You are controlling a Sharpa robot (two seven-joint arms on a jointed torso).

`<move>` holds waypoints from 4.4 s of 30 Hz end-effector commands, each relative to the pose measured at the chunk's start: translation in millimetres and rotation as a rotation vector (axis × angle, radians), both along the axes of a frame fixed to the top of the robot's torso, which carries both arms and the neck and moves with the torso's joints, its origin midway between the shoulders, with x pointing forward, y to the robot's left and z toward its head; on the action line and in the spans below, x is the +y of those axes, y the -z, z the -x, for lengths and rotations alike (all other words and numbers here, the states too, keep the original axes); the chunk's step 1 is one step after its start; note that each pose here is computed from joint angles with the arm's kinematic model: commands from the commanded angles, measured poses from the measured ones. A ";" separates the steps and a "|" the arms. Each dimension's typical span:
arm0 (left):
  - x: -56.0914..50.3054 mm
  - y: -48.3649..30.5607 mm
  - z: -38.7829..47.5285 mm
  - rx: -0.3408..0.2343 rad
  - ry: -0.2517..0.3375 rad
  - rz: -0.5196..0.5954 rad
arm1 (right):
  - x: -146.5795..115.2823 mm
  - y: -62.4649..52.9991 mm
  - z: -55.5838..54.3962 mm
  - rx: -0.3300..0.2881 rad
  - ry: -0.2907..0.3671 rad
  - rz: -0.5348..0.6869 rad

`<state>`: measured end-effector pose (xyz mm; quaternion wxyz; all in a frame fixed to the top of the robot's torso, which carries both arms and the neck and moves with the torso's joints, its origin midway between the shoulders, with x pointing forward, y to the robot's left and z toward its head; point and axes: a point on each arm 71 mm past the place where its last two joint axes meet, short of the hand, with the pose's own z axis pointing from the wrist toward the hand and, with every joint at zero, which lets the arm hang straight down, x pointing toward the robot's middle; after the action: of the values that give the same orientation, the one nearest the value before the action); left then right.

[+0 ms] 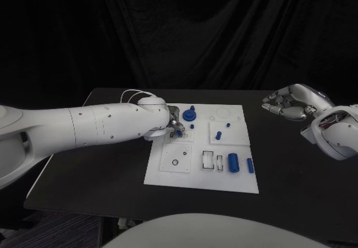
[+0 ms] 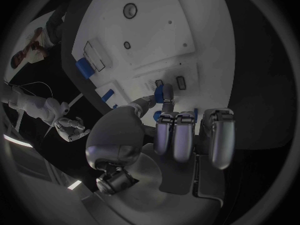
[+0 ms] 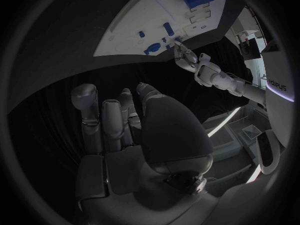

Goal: Assemble the parts on the task board

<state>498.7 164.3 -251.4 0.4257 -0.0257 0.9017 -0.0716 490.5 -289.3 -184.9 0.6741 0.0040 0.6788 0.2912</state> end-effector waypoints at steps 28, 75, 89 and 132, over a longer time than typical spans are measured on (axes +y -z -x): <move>6.2 12.8 10.9 0.002 -0.017 0.032 | -1.8 2.3 -0.4 0.021 0.021 0.012; -2.6 17.9 15.2 0.015 0.001 0.037 | -0.8 6.5 -1.8 0.057 0.030 0.024; 0.7 20.9 15.7 0.032 0.003 0.025 | -1.5 7.2 -1.8 0.066 0.032 0.027; 10.9 12.6 21.2 -0.083 -0.043 0.134 | -3.3 10.4 -1.6 0.083 0.037 0.033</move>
<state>477.6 173.7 -263.8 0.4456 -0.0560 0.8862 -0.1139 492.0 -290.5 -193.5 0.6518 0.0129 0.7063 0.2759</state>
